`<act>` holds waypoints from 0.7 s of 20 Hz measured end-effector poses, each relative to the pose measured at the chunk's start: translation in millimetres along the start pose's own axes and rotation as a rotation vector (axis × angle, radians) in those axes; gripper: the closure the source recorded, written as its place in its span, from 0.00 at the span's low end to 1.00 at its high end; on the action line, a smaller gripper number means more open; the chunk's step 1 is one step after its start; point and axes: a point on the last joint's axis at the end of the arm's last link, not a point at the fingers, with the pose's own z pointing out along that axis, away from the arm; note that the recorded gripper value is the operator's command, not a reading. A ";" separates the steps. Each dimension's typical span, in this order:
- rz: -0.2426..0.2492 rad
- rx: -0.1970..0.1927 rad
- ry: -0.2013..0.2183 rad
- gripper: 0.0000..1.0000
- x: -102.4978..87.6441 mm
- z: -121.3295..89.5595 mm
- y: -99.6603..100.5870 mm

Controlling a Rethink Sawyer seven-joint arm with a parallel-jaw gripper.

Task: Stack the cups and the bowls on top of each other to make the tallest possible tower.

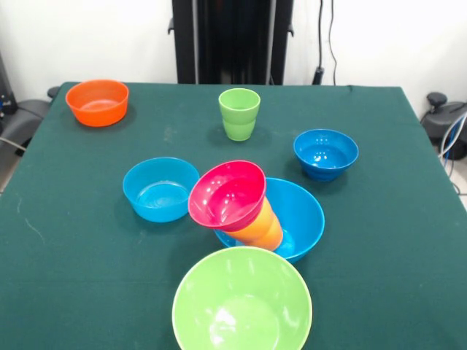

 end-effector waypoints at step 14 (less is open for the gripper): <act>0.057 0.036 0.062 0.00 10.0 56.7 -20.6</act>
